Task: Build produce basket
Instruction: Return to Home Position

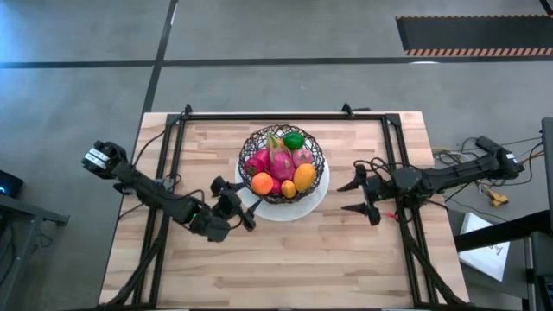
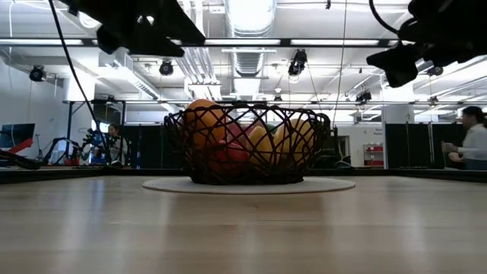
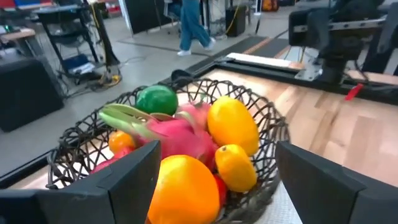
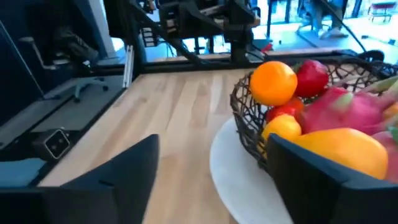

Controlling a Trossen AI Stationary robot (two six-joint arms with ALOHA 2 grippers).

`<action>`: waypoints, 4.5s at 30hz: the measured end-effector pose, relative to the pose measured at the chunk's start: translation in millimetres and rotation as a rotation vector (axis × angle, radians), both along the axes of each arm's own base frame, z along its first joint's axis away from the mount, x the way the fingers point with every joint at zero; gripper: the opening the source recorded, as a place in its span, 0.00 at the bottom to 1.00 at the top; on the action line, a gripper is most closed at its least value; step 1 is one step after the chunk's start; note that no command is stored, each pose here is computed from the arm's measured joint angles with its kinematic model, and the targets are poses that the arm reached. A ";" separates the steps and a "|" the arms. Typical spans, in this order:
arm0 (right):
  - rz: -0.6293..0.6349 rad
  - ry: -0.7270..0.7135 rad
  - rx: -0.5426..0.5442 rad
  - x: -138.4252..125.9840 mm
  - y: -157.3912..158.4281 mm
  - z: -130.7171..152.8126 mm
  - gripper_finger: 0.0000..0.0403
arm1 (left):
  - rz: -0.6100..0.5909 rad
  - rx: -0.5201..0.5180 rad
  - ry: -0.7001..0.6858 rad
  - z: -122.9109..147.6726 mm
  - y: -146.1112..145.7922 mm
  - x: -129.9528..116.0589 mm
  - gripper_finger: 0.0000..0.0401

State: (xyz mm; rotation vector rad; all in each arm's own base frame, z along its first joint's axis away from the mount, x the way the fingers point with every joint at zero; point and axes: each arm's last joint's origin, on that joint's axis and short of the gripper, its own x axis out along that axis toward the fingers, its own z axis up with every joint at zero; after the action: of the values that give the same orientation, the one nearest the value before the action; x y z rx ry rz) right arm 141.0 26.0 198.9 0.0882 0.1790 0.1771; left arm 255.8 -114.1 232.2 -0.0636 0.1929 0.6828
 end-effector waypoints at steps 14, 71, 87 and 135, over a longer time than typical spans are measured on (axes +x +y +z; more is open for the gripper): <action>-0.053 -0.138 -0.028 -29.6 -19.9 -6.5 0.24 | 0.021 -0.004 0.096 -4.1 58.3 -3.3 0.74; -0.037 -0.184 0.022 -43.4 -20.5 -30.8 0.08 | -0.343 -0.012 -0.229 -66.6 131.3 -156.4 0.74; -0.206 -0.182 0.026 -43.4 -30.2 -31.4 0.08 | -0.319 0.011 -0.228 -66.2 132.0 -157.2 0.74; -0.208 -0.179 -0.065 -42.6 -30.5 -32.1 0.08 | -0.291 -0.034 -0.040 -82.7 134.1 -144.5 0.74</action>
State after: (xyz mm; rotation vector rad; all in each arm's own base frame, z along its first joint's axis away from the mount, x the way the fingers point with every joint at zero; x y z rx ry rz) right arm 98.3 -4.5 166.7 0.0256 -0.0040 -0.0282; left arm 111.4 20.0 149.6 -0.0802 0.1709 0.3878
